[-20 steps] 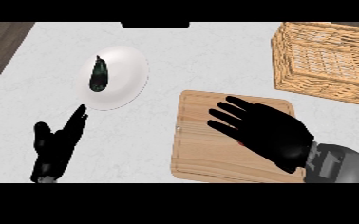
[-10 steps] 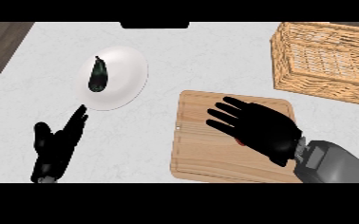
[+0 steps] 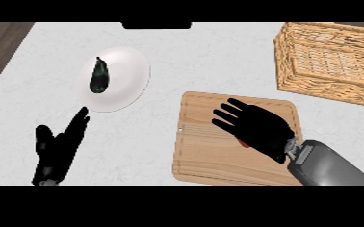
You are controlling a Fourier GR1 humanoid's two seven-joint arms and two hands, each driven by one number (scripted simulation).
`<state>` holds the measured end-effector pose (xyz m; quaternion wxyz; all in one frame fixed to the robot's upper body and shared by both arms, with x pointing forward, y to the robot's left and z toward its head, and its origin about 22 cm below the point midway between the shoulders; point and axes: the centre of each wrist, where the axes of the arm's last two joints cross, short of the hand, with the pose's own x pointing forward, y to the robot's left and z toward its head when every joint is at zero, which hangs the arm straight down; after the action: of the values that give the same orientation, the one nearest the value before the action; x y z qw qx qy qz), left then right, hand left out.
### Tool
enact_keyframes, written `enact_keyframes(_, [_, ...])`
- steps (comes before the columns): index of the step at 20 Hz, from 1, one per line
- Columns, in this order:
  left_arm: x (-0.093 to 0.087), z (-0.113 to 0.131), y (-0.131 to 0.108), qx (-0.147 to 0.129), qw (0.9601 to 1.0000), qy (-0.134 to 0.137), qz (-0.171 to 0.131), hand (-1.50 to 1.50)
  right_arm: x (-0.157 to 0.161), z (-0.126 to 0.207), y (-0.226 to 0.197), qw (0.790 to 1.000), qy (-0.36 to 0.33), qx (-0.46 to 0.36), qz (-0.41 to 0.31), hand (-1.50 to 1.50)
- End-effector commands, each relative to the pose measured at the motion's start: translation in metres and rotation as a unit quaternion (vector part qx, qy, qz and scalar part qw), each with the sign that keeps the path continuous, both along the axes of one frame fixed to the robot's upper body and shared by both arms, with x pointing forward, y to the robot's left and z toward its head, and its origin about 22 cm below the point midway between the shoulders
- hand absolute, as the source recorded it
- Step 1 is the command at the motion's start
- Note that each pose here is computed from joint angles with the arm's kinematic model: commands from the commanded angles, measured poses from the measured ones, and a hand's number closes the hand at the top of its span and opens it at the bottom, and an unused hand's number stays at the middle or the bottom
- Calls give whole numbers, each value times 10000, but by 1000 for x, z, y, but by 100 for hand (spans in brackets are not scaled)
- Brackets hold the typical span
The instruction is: Pick the bell pepper from the cutting board and place it in the basket
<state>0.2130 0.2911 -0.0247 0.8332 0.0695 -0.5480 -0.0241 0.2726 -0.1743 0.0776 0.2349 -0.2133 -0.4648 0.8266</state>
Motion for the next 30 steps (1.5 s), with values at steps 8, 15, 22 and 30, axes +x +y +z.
enact_keyframes(8, [-15,-30,2,-64,9971,735,186,0,7,-26,6,9999,-28,168,-1,-150])
enact_keyframes(15, [-23,-21,7,-71,9972,741,104,0,10,-18,-1,9996,-63,-61,281,150])
enact_keyframes(22, [-16,-43,7,-2,9975,701,79,0,7,-45,14,9946,-623,-68,833,150])
enact_keyframes(30, [-20,-15,13,20,9971,592,469,0,22,-69,-14,9309,208,770,-3565,150])
